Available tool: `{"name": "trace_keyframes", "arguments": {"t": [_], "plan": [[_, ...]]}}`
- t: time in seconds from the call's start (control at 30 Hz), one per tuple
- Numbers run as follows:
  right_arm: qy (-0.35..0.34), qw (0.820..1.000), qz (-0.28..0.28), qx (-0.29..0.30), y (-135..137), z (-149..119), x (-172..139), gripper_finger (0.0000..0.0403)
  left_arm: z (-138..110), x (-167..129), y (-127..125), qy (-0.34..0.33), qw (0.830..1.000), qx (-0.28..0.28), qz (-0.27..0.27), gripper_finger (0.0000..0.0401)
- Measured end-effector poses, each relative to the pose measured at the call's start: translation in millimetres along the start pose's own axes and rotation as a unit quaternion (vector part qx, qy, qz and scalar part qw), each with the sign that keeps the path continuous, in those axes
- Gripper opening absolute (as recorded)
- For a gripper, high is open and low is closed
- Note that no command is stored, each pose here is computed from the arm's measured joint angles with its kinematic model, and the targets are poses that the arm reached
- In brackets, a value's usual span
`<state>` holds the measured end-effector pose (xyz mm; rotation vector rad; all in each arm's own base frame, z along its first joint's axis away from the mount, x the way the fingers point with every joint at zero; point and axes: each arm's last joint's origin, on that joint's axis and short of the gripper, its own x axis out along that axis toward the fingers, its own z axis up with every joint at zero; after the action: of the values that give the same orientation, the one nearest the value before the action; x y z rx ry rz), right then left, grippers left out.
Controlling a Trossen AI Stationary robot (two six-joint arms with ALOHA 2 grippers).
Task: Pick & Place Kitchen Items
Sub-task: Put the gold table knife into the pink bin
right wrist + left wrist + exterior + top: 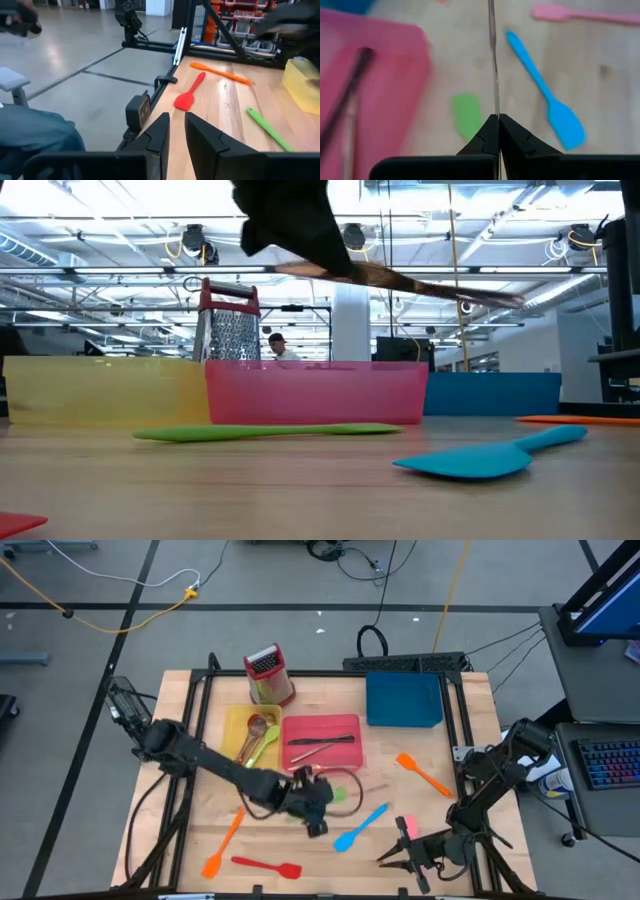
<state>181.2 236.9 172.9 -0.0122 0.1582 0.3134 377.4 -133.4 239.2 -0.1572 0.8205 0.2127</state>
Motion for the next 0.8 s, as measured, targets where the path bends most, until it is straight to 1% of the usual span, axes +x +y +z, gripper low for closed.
{"name": "trace_keyframes", "arguments": {"t": [0.1, 0.2, 0.4, 0.57, 0.7, 0.8], "plan": [[0.006, 1.000, 0.000, 0.001, 0, -1, 0, 0.0057, 6, -3, 22, 0.016, 0.999, -0.003, 0.039, 0.0002], [0.010, 1.000, 0.000, 0.000, 0, -2, 0, 0.0057, 13, -3, 42, 0.028, 0.998, -0.008, 0.064, 0.0003], [0.011, 1.000, -0.001, -0.002, 0, -3, 0, 0.0057, 14, 4, 78, 0.080, 0.989, -0.004, 0.122, 0.0003], [0.011, 1.000, -0.001, -0.003, 0, -3, 0, 0.0057, 16, 6, 94, 0.091, 0.982, 0.003, 0.165, 0.0003], [0.011, 1.000, -0.001, -0.003, 0, -3, 0, 0.0057, 13, 6, 103, 0.116, 0.977, 0.008, 0.181, 0.0002], [0.011, 1.000, -0.001, -0.003, 0, -3, 0, 0.0057, 7, 8, 107, 0.135, 0.973, 0.030, 0.185, 0.0004]]}}
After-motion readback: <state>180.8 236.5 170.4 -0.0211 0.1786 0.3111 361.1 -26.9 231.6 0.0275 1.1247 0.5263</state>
